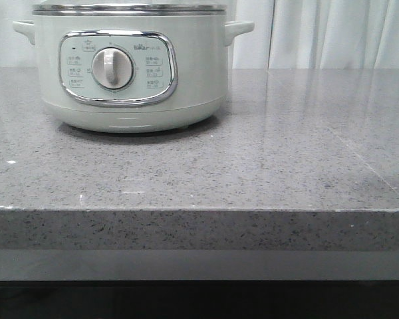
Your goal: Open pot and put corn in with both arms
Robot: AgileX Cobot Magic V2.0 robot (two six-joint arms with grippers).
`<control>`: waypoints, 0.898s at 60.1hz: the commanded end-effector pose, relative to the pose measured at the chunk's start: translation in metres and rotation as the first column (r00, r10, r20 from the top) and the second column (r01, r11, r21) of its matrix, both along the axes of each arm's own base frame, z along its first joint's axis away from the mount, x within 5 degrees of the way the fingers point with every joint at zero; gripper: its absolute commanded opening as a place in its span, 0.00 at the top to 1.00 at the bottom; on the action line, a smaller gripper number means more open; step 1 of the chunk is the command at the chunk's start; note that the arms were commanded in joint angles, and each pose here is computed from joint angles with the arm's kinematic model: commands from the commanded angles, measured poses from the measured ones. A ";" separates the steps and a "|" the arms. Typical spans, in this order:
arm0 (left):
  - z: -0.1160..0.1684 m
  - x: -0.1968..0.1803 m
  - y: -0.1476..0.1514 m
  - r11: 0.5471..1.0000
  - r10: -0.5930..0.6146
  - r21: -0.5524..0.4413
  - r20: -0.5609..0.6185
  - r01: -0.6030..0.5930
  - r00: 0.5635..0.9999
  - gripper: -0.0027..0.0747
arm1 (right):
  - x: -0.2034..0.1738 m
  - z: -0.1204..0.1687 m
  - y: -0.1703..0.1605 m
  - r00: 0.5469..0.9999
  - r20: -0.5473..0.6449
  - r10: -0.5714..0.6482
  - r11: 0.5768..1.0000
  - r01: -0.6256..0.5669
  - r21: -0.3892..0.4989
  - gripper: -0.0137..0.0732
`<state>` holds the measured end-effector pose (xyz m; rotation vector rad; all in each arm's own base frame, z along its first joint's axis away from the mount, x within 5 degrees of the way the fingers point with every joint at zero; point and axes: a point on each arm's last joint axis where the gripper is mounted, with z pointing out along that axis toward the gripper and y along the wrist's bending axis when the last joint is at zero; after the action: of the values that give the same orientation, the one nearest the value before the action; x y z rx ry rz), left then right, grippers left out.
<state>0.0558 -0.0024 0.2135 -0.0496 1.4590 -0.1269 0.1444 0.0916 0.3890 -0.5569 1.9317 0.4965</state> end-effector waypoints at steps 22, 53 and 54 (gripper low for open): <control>0.006 -0.002 0.001 1.000 0.010 -0.019 0.083 -0.008 0.996 0.99 | -0.022 0.008 -0.035 0.969 0.173 -0.179 0.980 0.161 0.114 0.92; 0.006 -0.002 0.001 1.000 0.010 -0.019 0.083 -0.008 0.996 0.99 | -0.084 -0.103 -0.084 0.763 0.353 -0.541 0.841 0.480 0.250 0.92; 0.006 -0.002 0.001 1.000 0.010 -0.019 0.083 -0.008 0.996 0.99 | -0.084 -0.109 -0.085 0.762 0.349 -0.545 0.838 0.486 0.248 0.92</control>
<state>0.0558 -0.0024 0.2133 -0.0495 1.4622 -0.1270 0.0633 0.0114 0.2814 -0.0534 1.6452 0.1677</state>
